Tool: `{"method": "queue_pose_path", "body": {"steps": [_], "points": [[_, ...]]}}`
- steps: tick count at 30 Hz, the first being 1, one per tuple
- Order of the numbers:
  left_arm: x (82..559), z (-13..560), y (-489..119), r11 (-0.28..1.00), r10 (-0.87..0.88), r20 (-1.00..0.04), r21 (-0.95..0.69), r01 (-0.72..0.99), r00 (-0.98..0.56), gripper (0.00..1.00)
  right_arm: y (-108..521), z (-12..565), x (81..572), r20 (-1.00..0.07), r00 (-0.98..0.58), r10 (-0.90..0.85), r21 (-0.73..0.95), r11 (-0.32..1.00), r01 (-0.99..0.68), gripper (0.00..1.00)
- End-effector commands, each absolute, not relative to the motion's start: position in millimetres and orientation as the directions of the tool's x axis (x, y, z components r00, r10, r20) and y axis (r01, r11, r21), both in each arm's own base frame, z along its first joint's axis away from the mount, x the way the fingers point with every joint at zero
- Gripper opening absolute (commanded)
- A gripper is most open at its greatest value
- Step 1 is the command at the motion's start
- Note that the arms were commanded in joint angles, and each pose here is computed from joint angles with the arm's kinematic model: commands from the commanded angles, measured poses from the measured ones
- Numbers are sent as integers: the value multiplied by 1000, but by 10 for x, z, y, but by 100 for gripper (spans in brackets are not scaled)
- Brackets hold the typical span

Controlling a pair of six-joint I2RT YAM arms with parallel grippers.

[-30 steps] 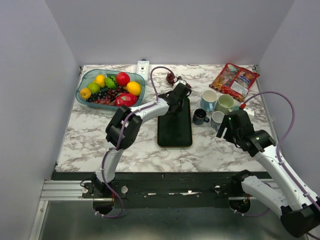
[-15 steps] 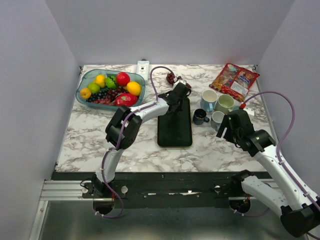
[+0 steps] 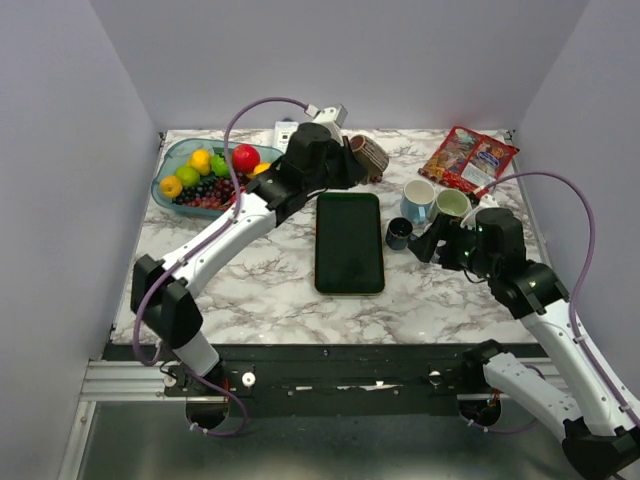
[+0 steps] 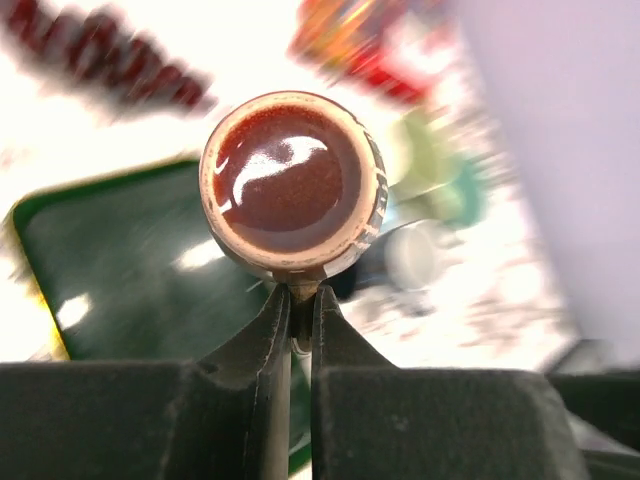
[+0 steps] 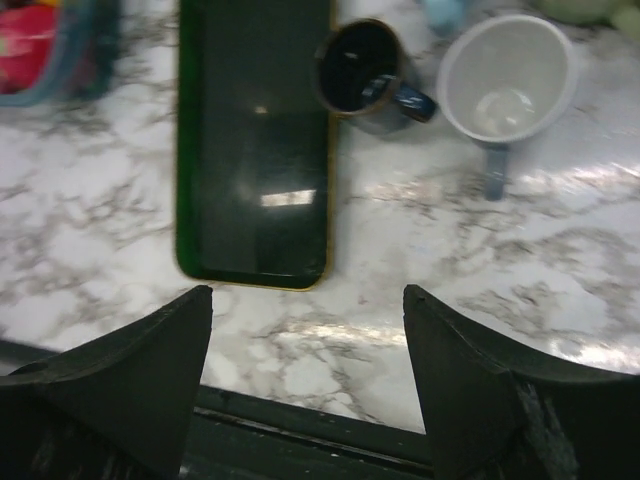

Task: Turn the mug right side up

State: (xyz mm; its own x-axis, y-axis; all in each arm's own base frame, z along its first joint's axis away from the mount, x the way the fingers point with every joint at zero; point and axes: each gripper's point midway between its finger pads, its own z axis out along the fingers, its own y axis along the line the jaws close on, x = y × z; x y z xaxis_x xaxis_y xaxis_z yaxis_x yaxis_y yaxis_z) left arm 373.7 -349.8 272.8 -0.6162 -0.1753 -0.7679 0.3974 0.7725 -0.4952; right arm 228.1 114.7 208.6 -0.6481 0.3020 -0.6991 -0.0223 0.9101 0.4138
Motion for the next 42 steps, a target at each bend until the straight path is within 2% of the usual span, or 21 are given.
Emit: {"method": "queue_pose_path", "body": {"steps": [1, 7, 11, 14, 15, 20, 28, 42], "points": [[3328, 3849, -3743, 459, -306, -753, -653, 603, -583, 0, 1719, 3000, 2228, -786, -547, 286, 548, 731, -406, 83], [2830, 4602, -3673, 158, -435, -687, -695, 702, -582, 0, 1931, 3863, 2174, -830, -406, 382, 557, 572, -602, 84], [2539, 4890, -3628, -21, -472, -629, -693, 721, -618, 0, 2059, 4243, 2148, -807, -381, 452, 576, 457, -678, 84], [2408, 5016, -3580, -88, -489, -619, -666, 741, -615, 0, 2112, 4485, 2107, -790, -351, 502, 566, 379, -732, 80], [2365, 5063, -3556, -107, -493, -609, -667, 738, -622, 0, 2116, 4535, 2087, -787, -344, 512, 561, 362, -744, 75], [2269, 5147, -3523, -143, -508, -592, -658, 739, -625, 0, 2141, 4699, 2117, -769, -334, 545, 562, 327, -760, 69], [2229, 5188, -3495, -164, -512, -567, -673, 721, -646, 0, 2149, 4769, 2311, -749, -322, 579, 583, 345, -735, 56], [2321, 5098, -3553, -163, -503, -522, -726, 668, -689, 0, 2204, 4954, 2265, -721, -320, 615, 568, 260, -781, 50]]}}
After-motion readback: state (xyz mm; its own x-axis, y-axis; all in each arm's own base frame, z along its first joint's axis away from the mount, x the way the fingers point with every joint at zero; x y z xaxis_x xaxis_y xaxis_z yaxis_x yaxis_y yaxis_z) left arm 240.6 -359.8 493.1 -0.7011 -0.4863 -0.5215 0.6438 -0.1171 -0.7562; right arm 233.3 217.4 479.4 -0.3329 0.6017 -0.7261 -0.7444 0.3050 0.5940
